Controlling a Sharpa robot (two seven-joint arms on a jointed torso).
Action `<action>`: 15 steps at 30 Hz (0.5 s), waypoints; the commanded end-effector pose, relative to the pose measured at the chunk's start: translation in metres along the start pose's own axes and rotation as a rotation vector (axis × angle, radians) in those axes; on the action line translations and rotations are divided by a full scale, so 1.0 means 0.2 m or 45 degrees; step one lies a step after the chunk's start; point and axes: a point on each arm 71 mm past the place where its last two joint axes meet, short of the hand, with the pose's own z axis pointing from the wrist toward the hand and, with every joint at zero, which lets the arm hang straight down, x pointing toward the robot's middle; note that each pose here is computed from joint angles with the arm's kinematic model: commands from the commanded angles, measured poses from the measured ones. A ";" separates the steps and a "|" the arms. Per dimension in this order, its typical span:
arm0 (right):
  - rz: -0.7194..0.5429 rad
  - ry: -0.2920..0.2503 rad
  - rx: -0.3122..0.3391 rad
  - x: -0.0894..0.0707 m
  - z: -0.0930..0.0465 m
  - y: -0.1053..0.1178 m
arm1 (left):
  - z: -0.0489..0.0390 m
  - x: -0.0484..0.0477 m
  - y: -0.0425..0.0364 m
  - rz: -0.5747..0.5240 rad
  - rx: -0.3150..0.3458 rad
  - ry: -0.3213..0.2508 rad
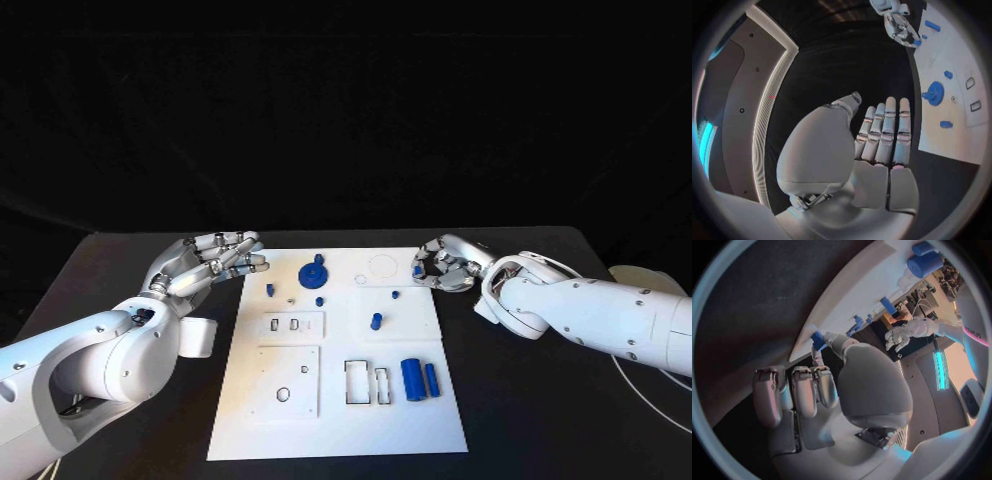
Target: Assemble the parts on the task board
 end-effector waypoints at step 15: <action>0.048 -0.079 -0.008 -0.01 0.00 0.03 | 0.000 -0.001 -0.002 -0.009 -0.003 0.017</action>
